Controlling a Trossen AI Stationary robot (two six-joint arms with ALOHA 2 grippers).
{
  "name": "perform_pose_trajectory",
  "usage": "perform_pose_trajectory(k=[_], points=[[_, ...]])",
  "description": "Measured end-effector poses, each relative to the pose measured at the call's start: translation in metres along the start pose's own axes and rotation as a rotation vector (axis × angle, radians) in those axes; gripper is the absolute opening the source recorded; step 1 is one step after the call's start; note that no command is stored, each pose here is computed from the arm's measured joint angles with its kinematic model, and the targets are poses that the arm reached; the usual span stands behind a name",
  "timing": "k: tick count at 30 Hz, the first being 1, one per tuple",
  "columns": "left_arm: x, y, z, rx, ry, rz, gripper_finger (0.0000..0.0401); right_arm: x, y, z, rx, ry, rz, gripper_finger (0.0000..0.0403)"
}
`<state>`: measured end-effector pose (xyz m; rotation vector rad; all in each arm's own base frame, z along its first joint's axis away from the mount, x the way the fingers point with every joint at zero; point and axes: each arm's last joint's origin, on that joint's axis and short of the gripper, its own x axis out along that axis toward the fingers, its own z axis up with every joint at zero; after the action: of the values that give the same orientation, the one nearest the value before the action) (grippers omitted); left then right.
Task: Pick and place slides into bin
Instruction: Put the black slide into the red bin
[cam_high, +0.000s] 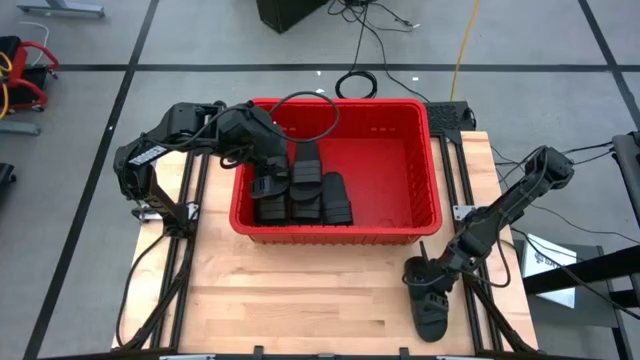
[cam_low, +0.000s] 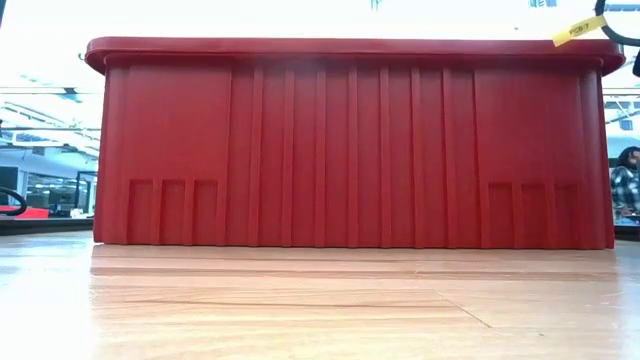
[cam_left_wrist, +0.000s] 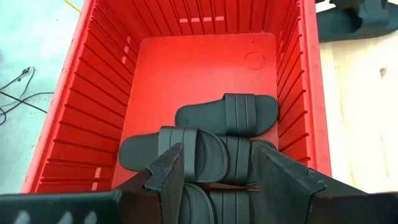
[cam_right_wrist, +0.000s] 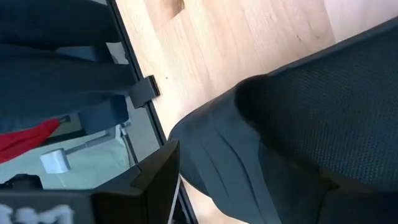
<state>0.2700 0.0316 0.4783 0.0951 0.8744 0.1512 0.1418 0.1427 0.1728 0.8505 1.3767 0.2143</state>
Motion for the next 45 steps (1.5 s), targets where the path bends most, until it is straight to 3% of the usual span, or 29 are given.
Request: perform_pose_trajectory(k=[6,11,17,26,45], points=[[0.0,0.0,0.0,-0.008,0.0,0.0,0.0184,-0.001,0.002,0.003,-0.007,-0.018,0.025,0.0212],[0.0,0.0,0.001,-0.007,-0.011,0.001,0.0184,-0.004,0.013,0.01,-0.055,-0.141,0.125,0.0212],[0.0,0.0,0.003,-0.009,-0.035,0.003,0.0184,-0.003,0.008,0.011,-0.035,-0.203,0.067,0.0212],[0.0,0.0,0.003,-0.009,-0.034,0.003,0.0184,-0.002,-0.002,0.006,0.007,-0.113,-0.024,0.0212],[0.0,0.0,0.003,-0.005,-0.027,0.002,0.0184,0.012,0.001,0.003,-0.038,-0.084,-0.034,0.0212]])
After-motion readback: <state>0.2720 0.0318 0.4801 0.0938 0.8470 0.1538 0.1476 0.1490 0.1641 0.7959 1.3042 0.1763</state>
